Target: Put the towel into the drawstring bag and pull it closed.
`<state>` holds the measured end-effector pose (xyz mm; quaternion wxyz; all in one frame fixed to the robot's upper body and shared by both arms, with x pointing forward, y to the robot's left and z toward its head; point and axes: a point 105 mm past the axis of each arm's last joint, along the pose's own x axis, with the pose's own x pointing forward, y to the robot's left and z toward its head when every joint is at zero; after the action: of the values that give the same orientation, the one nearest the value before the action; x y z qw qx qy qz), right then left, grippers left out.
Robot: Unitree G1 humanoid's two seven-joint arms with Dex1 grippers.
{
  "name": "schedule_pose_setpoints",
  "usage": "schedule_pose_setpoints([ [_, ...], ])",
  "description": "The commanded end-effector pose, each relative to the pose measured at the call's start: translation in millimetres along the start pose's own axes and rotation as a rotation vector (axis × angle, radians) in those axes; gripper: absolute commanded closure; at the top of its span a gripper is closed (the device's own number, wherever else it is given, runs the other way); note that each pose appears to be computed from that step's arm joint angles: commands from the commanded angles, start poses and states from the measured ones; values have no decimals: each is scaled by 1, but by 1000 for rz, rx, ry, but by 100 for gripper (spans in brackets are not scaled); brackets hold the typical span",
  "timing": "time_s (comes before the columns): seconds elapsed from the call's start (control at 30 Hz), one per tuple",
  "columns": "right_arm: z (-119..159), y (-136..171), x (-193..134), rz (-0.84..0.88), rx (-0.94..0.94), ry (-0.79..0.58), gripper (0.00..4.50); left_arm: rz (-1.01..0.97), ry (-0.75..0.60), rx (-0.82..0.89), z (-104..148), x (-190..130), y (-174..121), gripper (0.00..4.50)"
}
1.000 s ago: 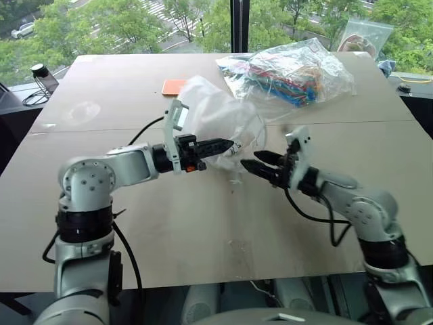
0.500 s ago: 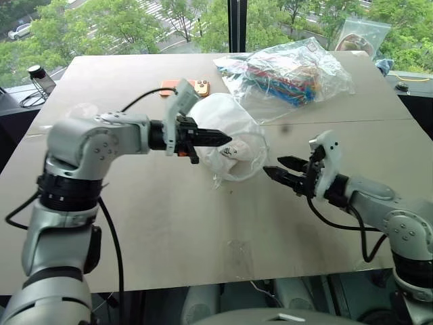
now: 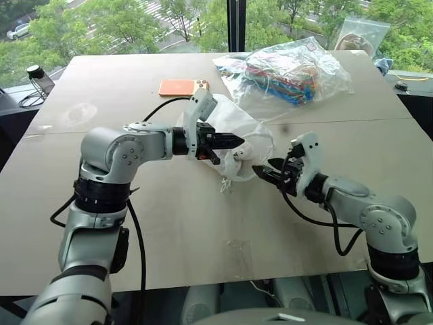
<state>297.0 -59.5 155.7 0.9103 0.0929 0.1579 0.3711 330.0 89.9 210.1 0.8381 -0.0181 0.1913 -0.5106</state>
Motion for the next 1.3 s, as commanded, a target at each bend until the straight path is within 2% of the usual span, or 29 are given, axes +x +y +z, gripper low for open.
schedule_pose_setpoints([
  [0.03,8,-1,8,-28,-31,-20,147,-10,-41,46,13,-5,-8,450],
  [0.27,11,-19,22,-143,-27,-25,147,-11,-43,43,12,-7,-11,450],
  [0.6,11,-5,9,-87,-47,-13,147,10,-55,30,11,-10,-7,450],
  [1.0,10,-26,34,-175,-47,-50,147,-16,-60,33,13,-11,-13,450],
  [1.1,11,-27,37,-179,-57,-78,221,-17,-61,30,13,-12,-14,450],
  [1.17,11,-28,38,-179,-63,-86,320,-14,-61,27,12,-12,-13,450],
  [1.27,13,-30,39,-197,-69,-103,436,-9,-61,23,10,-13,-12,450],
  [1.3,14,-31,39,-202,-68,-110,446,-5,-61,22,10,-14,-11,450],
])
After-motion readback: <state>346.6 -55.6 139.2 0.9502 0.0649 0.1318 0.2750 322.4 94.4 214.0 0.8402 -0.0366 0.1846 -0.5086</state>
